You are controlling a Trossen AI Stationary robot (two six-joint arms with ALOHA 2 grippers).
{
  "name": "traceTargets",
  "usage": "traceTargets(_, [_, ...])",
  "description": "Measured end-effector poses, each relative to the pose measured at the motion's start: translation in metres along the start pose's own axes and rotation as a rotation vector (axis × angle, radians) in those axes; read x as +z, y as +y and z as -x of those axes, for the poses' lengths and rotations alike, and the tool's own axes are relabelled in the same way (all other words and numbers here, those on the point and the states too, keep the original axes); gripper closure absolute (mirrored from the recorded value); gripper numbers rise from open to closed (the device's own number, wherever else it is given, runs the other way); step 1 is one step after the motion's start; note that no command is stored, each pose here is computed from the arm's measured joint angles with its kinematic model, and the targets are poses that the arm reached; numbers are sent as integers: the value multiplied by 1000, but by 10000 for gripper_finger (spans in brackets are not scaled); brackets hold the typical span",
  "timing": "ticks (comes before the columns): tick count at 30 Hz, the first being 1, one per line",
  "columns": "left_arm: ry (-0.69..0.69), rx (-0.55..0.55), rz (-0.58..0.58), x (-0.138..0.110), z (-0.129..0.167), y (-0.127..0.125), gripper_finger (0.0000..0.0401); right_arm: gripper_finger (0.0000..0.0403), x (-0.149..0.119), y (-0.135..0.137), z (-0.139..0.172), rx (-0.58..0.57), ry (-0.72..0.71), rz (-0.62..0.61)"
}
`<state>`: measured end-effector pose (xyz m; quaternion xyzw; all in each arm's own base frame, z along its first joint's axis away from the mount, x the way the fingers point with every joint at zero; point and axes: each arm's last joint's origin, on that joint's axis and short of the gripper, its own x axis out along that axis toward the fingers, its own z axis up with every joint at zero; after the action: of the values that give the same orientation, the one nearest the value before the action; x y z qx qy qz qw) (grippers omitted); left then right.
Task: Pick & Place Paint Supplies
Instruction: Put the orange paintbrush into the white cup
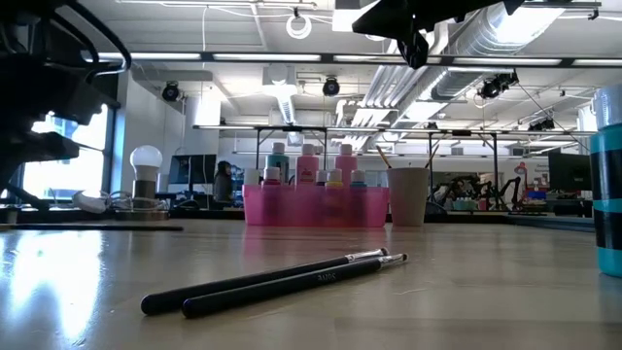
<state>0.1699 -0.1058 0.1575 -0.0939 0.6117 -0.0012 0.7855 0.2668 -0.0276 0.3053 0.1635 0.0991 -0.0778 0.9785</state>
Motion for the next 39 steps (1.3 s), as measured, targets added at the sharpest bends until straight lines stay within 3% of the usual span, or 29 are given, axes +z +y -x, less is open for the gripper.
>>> traceTargets(9, [13,12,22,2,5,-1,401,401,0,0,0,-2,-1,14])
traceTargets(18, [12,66,20,10,31,0,401,401,0,0,0,-1,0,13])
traceTargets(29, [-229,3,103,44,92,36,401,401,-1,2,0,77,24,10])
traceTargets(39, [-350,-61,204,74,140,75,401,401,3,6,2,160,4,8])
